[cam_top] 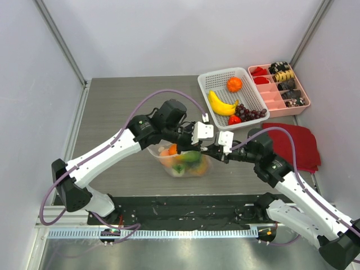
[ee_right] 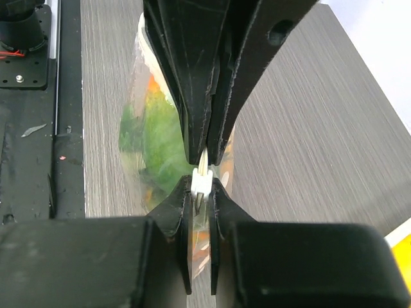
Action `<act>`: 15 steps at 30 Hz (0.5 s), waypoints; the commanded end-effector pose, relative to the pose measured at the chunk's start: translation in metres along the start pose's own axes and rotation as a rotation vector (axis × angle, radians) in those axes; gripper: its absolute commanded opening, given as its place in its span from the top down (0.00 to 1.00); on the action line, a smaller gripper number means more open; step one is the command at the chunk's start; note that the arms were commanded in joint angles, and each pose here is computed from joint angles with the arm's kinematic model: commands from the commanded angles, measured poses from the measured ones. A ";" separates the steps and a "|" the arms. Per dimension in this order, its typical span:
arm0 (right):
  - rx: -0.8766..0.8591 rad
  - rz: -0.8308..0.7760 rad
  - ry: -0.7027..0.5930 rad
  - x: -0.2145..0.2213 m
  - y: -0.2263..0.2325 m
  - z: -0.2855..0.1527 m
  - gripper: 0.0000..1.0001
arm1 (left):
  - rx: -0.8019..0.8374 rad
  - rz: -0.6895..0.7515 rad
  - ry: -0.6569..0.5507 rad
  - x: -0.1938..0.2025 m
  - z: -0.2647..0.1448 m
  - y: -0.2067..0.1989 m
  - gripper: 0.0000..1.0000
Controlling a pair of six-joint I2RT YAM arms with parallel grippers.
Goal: Place the food in the zip-top bag and seal the zipper
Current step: Zip the zipper food storage bag at the center of the board.
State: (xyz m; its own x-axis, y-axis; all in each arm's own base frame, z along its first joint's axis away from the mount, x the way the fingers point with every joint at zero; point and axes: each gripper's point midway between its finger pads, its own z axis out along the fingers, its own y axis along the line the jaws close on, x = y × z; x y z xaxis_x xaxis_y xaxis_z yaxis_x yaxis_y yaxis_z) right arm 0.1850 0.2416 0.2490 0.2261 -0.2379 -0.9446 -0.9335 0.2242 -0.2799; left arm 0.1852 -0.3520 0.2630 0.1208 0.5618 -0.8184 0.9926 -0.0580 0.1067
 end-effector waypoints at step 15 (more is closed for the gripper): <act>0.028 -0.047 -0.040 -0.001 -0.003 0.002 0.82 | -0.005 0.011 -0.007 -0.004 -0.014 -0.004 1.00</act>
State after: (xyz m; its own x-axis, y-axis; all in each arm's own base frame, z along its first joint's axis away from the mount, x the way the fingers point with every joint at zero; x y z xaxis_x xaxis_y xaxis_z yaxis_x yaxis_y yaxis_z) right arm 0.1827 0.2385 0.2307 0.2284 -0.2591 -0.9385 -0.9331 0.2169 -0.2870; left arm 0.1834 -0.3455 0.2564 0.1066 0.5907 -0.7998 0.9943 -0.0566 0.0907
